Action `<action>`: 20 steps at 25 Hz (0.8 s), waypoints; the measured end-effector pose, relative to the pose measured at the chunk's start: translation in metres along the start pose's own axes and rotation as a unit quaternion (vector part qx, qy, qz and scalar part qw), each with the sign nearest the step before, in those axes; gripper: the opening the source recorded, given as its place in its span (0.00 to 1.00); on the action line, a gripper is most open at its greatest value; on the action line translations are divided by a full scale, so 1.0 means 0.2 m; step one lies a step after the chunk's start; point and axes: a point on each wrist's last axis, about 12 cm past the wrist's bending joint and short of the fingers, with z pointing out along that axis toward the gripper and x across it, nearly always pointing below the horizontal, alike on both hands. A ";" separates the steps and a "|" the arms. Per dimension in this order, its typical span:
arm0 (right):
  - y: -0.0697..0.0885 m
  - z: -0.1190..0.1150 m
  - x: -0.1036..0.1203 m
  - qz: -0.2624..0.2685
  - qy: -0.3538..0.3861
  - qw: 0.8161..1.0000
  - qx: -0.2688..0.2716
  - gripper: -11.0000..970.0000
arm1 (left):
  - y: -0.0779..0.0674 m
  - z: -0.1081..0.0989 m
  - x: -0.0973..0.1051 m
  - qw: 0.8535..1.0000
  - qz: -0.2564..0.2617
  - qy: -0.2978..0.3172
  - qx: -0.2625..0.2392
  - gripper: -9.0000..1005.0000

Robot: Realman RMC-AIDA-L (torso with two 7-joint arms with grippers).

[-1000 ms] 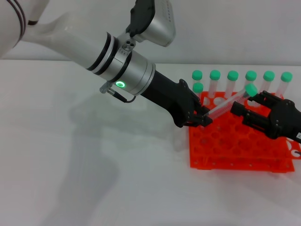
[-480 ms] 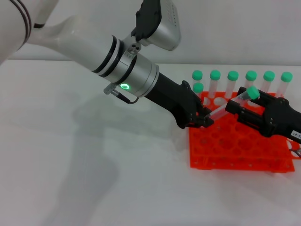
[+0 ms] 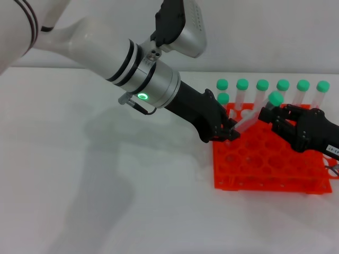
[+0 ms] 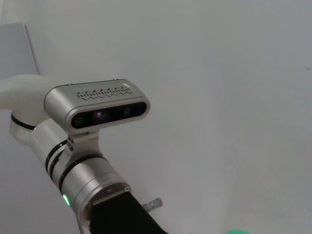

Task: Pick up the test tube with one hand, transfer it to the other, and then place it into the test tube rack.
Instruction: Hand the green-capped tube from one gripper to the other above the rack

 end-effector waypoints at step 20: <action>0.00 0.00 -0.01 -0.012 0.008 1.000 -0.012 0.24 | -0.01 0.04 -0.04 1.000 0.008 -0.001 0.007 0.21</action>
